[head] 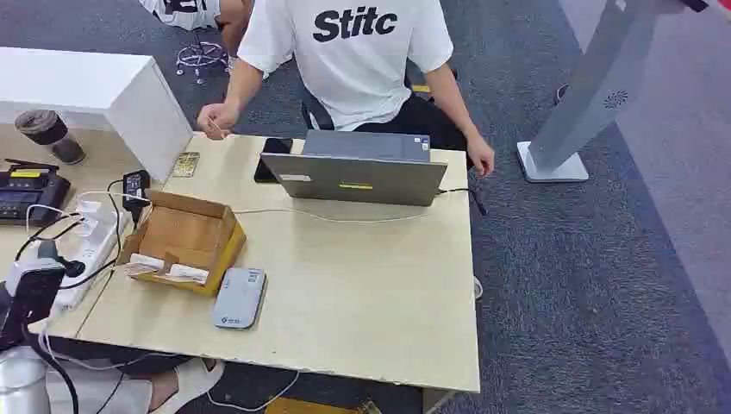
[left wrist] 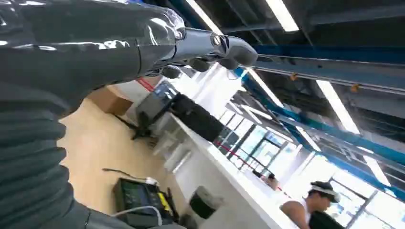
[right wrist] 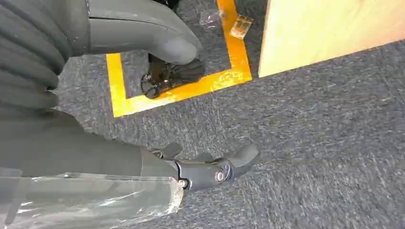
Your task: Pass the card to the sensor for recognition and then transmit it.
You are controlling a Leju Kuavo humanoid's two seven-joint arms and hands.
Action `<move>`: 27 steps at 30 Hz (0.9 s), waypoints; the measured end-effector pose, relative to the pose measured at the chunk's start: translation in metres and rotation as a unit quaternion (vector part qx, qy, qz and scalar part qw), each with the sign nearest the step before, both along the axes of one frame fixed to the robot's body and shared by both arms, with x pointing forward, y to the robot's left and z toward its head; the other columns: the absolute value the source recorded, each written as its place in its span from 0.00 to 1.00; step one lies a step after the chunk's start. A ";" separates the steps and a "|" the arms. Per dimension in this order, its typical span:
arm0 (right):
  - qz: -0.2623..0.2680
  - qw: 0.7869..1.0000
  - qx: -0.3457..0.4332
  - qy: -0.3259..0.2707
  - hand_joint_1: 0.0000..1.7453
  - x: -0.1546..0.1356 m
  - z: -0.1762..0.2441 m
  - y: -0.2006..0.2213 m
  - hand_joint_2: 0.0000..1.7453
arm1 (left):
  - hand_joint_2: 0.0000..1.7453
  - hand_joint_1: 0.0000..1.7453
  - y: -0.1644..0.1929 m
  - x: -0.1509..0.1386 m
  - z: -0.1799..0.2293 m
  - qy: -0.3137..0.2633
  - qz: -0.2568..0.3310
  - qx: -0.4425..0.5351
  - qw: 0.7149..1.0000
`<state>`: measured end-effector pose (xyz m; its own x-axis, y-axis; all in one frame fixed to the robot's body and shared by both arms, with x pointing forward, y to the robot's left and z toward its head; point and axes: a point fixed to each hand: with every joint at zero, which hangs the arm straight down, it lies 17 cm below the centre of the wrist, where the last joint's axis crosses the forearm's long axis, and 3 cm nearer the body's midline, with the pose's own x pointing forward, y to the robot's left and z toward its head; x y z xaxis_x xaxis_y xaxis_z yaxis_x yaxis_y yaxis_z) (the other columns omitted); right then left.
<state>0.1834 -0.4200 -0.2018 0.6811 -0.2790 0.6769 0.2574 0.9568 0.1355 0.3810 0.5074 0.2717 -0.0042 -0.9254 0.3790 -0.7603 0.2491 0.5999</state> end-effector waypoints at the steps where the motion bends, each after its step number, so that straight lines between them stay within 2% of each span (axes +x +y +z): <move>1: 0.001 1.000 0.000 0.002 0.00 -0.001 -0.001 0.000 1.00 | 1.00 0.00 -0.007 0.004 0.003 -0.001 -0.009 0.002 1.000; 11: 0.024 0.999 -0.002 0.024 0.00 -0.014 -0.007 0.006 1.00 | 1.00 0.00 -0.072 0.039 0.032 0.002 -0.057 0.045 0.997; 16: 0.037 0.999 -0.001 0.038 0.00 -0.020 -0.011 0.011 1.00 | 1.00 0.00 -0.123 0.052 0.039 -0.006 -0.114 0.023 0.993; 27: 0.038 0.998 -0.001 0.042 0.00 -0.025 -0.013 0.012 1.00 | 1.00 0.00 -0.147 0.055 0.041 -0.011 -0.138 0.013 0.990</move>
